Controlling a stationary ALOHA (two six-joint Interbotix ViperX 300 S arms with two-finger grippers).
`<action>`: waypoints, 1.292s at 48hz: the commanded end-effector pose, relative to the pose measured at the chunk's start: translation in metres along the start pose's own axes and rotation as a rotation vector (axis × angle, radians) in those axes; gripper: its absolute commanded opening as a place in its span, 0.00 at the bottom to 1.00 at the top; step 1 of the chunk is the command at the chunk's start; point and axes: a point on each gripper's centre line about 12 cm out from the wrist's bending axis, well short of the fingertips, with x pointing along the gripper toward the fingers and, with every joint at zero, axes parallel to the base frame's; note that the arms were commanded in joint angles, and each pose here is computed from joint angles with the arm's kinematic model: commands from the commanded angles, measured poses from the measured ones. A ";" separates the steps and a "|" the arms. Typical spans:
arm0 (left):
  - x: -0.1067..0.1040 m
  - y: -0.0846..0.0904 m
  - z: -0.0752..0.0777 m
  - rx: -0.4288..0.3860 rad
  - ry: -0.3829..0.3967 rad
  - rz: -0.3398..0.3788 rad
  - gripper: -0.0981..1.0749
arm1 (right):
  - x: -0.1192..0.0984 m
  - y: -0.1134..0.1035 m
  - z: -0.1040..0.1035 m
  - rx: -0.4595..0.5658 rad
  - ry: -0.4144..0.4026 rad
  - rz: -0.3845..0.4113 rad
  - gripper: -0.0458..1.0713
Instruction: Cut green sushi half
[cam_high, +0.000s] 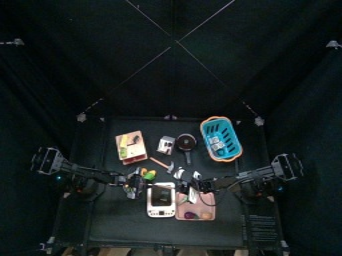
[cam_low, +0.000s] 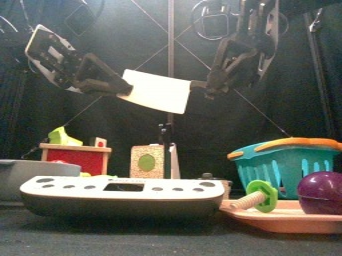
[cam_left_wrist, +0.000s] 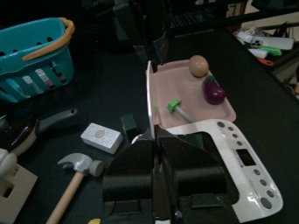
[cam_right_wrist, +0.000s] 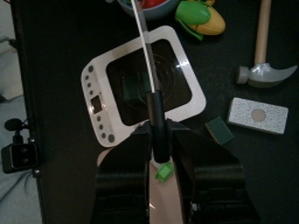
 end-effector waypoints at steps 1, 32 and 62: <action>0.004 -0.002 -0.001 0.005 0.002 -0.005 0.41 | -0.005 0.005 0.008 0.010 -0.021 0.015 0.44; 0.017 -0.031 -0.031 0.030 0.111 -0.090 0.41 | 0.022 0.029 -0.020 -0.016 0.082 0.037 0.44; 0.012 -0.038 -0.040 0.039 0.144 -0.114 0.41 | 0.028 0.034 -0.026 -0.013 0.107 0.039 0.44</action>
